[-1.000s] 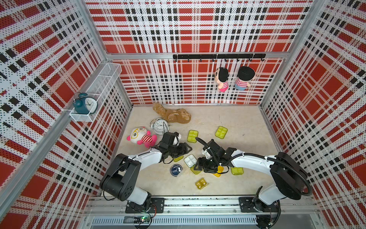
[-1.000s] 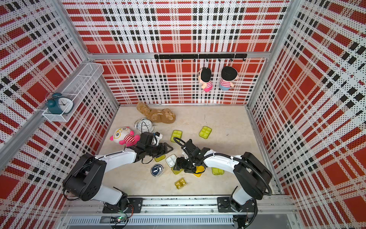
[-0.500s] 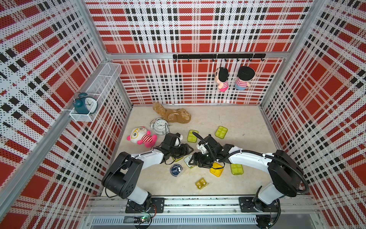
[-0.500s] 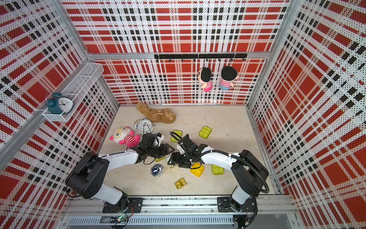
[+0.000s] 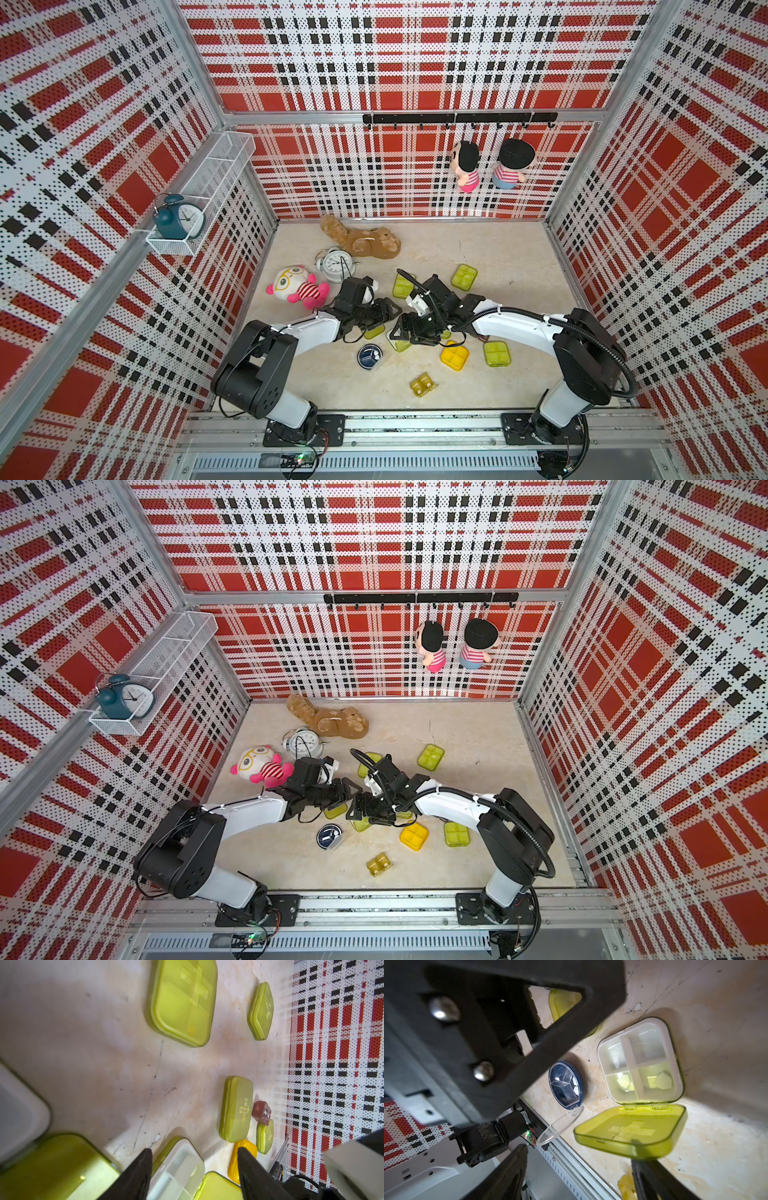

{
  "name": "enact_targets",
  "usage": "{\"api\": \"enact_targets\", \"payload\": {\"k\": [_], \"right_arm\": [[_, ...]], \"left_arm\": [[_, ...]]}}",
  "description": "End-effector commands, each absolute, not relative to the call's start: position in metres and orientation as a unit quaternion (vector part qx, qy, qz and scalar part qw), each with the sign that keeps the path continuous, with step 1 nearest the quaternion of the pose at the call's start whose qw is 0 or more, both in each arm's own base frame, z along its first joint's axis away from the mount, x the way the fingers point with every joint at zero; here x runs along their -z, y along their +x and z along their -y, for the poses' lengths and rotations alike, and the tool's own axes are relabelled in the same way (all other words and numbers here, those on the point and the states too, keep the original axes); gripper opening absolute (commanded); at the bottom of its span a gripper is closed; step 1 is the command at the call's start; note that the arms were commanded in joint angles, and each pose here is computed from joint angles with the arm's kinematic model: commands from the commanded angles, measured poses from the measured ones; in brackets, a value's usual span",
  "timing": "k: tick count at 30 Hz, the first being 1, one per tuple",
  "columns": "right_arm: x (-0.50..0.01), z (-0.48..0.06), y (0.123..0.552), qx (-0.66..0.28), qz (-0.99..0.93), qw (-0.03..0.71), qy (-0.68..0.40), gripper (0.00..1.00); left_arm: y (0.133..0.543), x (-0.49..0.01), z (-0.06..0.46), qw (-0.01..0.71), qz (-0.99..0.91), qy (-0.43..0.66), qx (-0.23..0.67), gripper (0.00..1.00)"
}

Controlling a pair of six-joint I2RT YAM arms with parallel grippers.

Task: Close pillboxes
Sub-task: Close the lid on the pillbox.

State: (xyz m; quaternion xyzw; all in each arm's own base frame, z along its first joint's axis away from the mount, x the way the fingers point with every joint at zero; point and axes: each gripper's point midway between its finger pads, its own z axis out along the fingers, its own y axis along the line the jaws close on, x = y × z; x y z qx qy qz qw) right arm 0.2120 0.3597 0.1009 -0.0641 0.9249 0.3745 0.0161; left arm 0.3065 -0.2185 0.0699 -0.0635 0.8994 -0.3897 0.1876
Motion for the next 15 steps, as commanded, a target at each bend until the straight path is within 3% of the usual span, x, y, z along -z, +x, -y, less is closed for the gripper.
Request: {"api": "enact_targets", "payload": {"k": [1,15], "right_arm": [[-0.101,-0.362,0.219,-0.376,-0.924,0.017,-0.071,0.8],[-0.096,-0.375,0.233,-0.381,-0.921,0.011,-0.083,0.81]], "left_arm": [[0.319,-0.093,0.207,0.222,-0.892,-0.067,0.388,0.68],[0.316,-0.112,0.167,0.256,-0.882,-0.108,0.382,0.68]]}}
